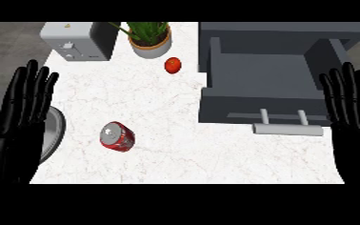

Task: Pick up the can, place it into the drawer and close the drawer

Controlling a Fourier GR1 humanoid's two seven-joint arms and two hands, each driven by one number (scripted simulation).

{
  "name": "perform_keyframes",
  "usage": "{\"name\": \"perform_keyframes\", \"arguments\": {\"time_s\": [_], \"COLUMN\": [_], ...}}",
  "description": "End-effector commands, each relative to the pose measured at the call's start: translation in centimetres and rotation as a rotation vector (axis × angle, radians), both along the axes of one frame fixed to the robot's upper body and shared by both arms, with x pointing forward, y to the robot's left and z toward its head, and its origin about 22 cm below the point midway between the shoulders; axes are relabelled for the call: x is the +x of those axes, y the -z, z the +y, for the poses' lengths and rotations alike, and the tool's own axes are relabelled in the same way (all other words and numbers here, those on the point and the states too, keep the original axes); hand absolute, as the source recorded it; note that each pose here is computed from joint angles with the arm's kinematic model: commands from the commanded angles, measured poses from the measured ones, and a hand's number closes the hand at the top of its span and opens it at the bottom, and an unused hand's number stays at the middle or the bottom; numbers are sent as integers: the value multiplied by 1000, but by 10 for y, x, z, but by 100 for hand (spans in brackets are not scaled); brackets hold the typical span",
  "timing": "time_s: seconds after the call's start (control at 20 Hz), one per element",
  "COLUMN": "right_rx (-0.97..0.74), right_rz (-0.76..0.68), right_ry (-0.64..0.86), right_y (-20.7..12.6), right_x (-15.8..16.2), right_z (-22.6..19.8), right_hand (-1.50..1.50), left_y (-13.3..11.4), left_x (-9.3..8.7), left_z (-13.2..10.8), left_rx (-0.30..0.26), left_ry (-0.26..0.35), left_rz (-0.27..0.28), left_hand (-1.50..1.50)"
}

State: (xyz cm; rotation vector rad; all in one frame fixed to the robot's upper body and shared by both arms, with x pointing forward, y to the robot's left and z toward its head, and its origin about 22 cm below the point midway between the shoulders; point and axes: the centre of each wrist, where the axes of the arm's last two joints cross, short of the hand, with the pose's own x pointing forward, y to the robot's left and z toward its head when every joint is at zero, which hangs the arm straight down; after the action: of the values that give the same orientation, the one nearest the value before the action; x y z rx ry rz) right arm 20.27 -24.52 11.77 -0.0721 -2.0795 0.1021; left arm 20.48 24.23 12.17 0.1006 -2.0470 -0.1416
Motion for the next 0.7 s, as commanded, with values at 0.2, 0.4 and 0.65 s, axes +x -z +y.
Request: {"name": "perform_keyframes", "arguments": {"time_s": [0.2, 0.4, 0.65], "right_rx": [-7, 29, 53], "right_rz": [-43, 260, 274], "right_ry": [-31, 107, 141], "right_y": [-7, 21, 10], "right_x": [4, 1, -14], "right_z": [5, -9, -28], "right_hand": [-150, -150, -150], "left_y": [-17, 16, 0], "left_x": [-7, -13, -13], "left_z": [-36, -4, 50], "left_rx": [-45, 143, 158], "left_ry": [767, 879, 945], "left_rz": [-73, 267, 293], "left_hand": [-150, -150, -150]}}
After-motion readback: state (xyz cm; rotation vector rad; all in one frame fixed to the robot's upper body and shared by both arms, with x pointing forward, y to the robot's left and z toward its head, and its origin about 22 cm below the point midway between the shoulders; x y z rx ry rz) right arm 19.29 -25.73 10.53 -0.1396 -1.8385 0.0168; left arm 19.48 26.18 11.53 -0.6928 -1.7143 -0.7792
